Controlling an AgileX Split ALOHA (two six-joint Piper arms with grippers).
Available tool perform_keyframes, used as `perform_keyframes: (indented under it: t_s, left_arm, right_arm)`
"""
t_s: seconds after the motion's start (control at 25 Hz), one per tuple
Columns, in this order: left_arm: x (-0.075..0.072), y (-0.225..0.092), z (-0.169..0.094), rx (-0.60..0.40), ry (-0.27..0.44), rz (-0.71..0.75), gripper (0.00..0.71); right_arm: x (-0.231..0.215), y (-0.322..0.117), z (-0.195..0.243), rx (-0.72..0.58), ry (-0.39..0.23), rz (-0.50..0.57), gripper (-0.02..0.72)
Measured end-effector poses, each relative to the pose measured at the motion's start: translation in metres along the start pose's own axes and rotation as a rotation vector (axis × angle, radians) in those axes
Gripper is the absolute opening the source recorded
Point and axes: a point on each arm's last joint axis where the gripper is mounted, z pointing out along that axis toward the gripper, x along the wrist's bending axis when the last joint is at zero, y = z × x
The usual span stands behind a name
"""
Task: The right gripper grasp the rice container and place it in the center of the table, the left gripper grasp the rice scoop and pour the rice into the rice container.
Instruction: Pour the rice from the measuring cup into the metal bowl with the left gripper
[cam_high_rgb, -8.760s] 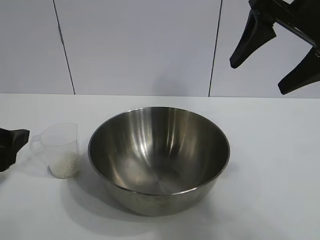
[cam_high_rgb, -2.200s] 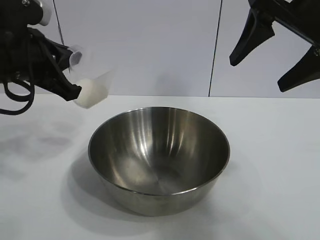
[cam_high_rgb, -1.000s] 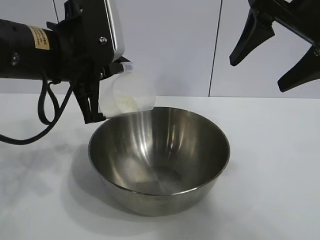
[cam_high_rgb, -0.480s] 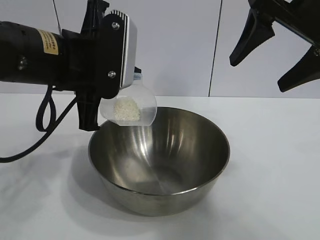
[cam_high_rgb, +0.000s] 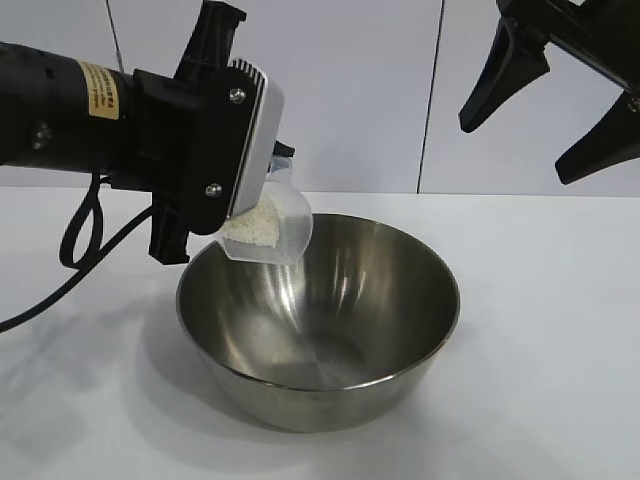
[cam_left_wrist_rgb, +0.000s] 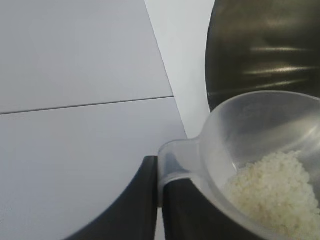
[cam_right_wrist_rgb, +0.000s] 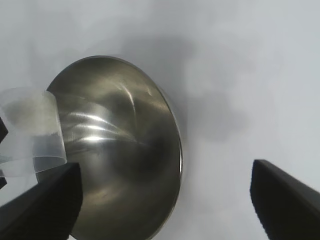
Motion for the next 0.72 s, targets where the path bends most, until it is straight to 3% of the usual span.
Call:
perform_keyframes:
  t_s: [0.2, 0.48, 0.72]
  left_arm:
    - [0.001, 0.001, 0.0, -0.009, 0.01, 0.102, 0.009]
    - [-0.005, 0.002, 0.013, -0.022, -0.001, 0.133, 0.009]
    - [0.004, 0.001, 0.018, -0.018, 0.028, 0.181, 0.009]
  right_arm:
    - [0.0, 0.0, 0.0, 0.0, 0.0, 0.0, 0.631]
    - [0.0, -0.001, 0.0, 0.007, 0.001, -0.004, 0.631]
    - [0.0, -0.001, 0.0, 0.013, 0.002, -0.005, 0.631]
